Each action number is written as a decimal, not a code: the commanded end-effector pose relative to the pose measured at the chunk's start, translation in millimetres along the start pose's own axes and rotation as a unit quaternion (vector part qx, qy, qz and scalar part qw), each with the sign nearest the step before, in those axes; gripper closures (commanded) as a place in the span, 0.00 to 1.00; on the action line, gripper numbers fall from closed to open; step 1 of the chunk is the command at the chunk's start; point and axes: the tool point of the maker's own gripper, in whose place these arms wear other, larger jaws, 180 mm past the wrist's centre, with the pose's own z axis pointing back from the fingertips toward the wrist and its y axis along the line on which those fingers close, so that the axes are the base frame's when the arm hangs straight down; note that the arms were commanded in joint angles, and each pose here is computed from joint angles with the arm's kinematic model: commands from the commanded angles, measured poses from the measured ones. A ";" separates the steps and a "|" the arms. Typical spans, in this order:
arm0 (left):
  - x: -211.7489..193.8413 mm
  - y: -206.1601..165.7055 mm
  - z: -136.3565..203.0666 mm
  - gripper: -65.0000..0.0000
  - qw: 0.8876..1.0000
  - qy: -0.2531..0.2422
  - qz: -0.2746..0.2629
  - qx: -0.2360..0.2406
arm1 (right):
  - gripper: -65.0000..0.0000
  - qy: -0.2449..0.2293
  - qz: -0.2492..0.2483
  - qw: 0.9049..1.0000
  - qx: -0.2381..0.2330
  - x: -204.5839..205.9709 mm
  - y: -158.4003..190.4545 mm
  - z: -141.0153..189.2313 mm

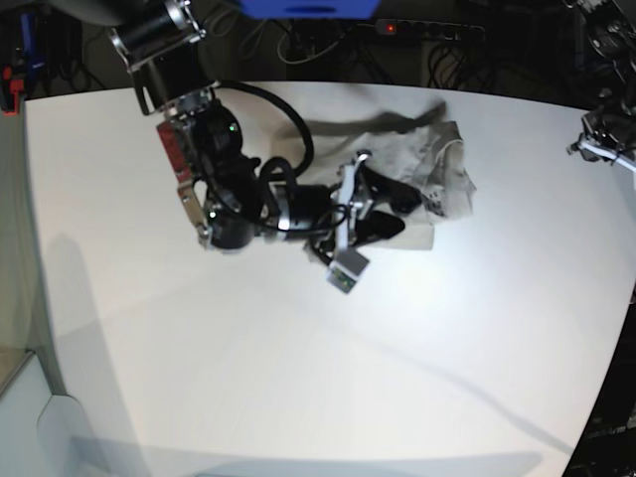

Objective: Layout the t-shirt on the table in an organized manner, then fold the t-shirt properly
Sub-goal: 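Press and tuck the folded end into the bundle with the right gripper, then release the bundle and withdraw the right gripper, then grasp the bundle edge with the left gripper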

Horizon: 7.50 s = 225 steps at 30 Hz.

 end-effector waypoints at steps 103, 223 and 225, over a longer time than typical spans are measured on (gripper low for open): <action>5.6 -10.4 -3.2 0.99 1.000 -0.016 0.010 -0.017 | 0.26 -0.007 0.052 0.991 -0.123 29.7 -91.6 41.5; -88.1 -257.5 -140.7 0.80 0.944 0.154 -0.036 -0.290 | 0.47 0.023 -0.044 0.903 -0.428 -65.2 -121.3 297.1; -87.1 -257.6 -146.4 0.99 0.943 0.164 -0.052 -0.284 | 0.47 0.012 -0.053 0.891 -0.451 -65.9 -123.9 317.2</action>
